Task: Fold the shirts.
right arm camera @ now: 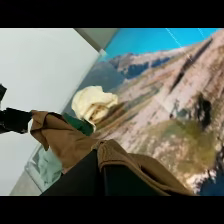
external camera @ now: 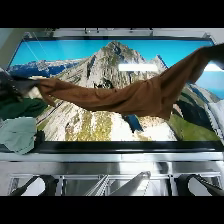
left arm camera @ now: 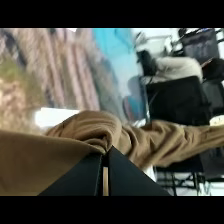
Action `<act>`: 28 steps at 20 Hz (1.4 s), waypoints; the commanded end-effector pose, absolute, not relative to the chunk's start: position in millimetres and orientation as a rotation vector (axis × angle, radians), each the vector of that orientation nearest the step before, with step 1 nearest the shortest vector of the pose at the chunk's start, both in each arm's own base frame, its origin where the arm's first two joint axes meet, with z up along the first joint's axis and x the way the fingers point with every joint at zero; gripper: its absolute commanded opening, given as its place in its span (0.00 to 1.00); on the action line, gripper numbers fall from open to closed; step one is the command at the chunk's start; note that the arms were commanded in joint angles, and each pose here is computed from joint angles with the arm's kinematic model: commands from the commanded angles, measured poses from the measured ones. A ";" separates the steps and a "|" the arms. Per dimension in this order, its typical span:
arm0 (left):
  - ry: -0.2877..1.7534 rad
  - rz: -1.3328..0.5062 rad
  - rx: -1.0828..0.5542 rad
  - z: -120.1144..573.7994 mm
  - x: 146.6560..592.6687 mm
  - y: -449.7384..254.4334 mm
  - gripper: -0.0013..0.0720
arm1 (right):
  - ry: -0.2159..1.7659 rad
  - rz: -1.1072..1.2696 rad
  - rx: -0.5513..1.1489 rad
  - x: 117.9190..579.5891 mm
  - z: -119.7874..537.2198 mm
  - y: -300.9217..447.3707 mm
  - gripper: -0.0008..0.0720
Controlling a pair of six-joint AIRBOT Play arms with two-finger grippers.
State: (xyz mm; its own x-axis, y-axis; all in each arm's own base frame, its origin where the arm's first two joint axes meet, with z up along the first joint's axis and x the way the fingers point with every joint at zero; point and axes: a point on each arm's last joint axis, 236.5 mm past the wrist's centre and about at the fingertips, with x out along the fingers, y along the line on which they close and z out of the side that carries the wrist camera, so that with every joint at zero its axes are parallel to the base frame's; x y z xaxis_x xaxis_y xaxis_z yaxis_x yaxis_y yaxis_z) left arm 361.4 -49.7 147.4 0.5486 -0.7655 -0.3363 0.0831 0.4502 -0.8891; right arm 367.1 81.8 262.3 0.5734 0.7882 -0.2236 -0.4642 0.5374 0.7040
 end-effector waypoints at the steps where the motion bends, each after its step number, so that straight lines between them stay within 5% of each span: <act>1: 1.062 -0.561 -0.964 52.7 378.6 -67.7 0.04 | 0.753 0.610 0.680 396.3 157.8 67.2 0.03; 2: 1.097 -0.552 -0.973 30.5 386.7 -70.2 0.04 | 0.807 0.568 0.713 401.6 126.1 63.8 0.06; 3: 1.137 -0.543 -0.984 13.1 392.9 -69.7 0.35 | 0.866 0.548 0.746 402.7 98.8 60.9 0.41; 4: 1.168 -0.550 -1.003 1.8 399.4 -67.5 0.84 | 0.920 0.534 0.757 402.9 77.9 57.4 0.81; 5: 1.190 -0.564 -1.027 -2.3 404.3 -64.4 1.00 | 0.959 0.518 0.769 402.7 62.2 50.9 0.87; 9: 1.220 -0.625 -1.061 5.3 417.9 -46.0 1.00 | 0.993 0.401 0.795 398.8 35.9 1.5 0.86; 11: 1.262 -0.613 -1.006 -4.4 412.9 -48.2 1.00 | 1.027 0.415 0.802 389.3 29.7 4.9 0.60; 16: 1.385 -0.481 -0.734 -56.9 406.6 -58.8 1.00 | 1.122 0.446 0.734 383.2 -25.7 63.8 0.61; 26: 1.493 -0.500 -0.805 -100.8 399.4 -82.8 1.00 | 1.245 0.568 0.770 389.9 -94.6 163.6 0.61; 27: 1.500 -0.511 -0.836 -103.1 399.5 -88.3 1.00 | 1.234 0.574 0.785 392.0 -91.6 166.4 0.59; 28: 1.499 -0.522 -0.854 -104.6 400.4 -91.4 0.96 | 1.230 0.592 0.798 391.5 -87.7 170.0 0.41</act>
